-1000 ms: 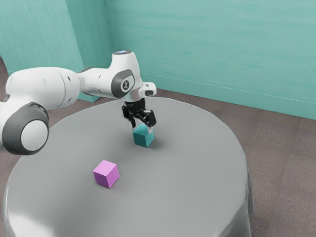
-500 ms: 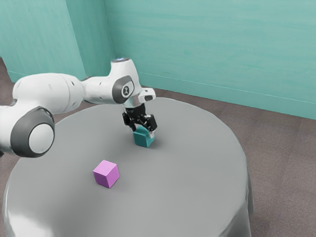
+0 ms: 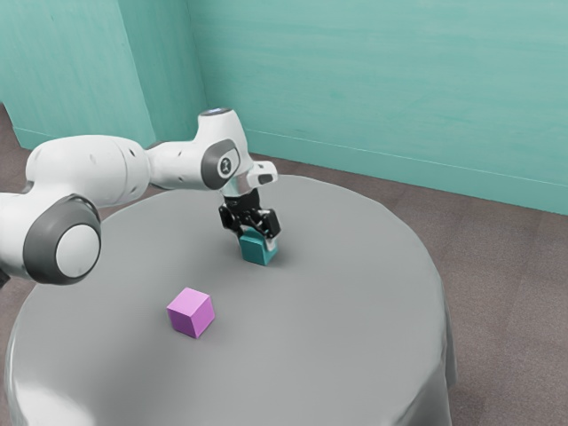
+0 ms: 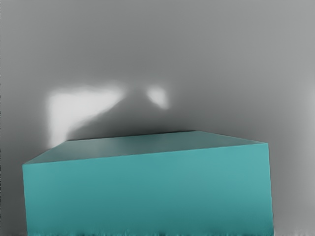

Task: Pick up the blue block with one arm, and put the blue block on the pink block with one arm

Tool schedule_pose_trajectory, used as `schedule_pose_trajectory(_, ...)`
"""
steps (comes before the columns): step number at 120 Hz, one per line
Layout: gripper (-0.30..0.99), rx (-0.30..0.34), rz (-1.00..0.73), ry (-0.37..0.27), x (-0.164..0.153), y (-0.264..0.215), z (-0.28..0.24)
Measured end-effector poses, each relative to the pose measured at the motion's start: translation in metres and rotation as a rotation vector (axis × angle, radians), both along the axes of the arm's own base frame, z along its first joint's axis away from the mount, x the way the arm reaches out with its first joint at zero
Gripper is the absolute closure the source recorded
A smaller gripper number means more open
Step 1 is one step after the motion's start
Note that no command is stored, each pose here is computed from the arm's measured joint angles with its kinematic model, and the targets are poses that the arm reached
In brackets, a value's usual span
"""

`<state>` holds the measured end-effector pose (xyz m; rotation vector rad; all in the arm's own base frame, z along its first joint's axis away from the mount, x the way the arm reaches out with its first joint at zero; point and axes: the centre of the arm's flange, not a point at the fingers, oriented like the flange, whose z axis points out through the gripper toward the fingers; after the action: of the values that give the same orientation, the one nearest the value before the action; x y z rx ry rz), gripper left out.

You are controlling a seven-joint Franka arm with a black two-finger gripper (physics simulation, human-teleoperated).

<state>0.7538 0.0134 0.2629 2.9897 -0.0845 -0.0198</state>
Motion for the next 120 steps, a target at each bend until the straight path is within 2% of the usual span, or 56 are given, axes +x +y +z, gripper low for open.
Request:
schedule_pose_trajectory(24, 0.30, -0.009, 0.006, 0.008, -0.004, 0.000, 0.000)
schedule_pose_trajectory(37, 0.40, 0.002, 0.001, -0.004, -0.025, -0.005, 0.044)
schedule_pose_trajectory(44, 0.41, 0.016, 0.005, -0.010, -0.053, -0.003, 0.082)
schedule_pose_trajectory(54, 0.41, 0.033, 0.017, 0.010, -0.118, -0.006, 0.124)
schedule_pose_trajectory(63, 0.39, 0.043, 0.026, 0.032, -0.170, -0.013, 0.140)
schedule_pose_trajectory(72, 0.38, 0.048, 0.035, 0.052, -0.204, -0.019, 0.142)
schedule_pose_trajectory(98, 0.33, 0.055, 0.084, 0.110, -0.263, -0.020, 0.129)
schedule_pose_trajectory(120, 0.32, 0.053, 0.150, 0.166, -0.263, 0.001, 0.103)
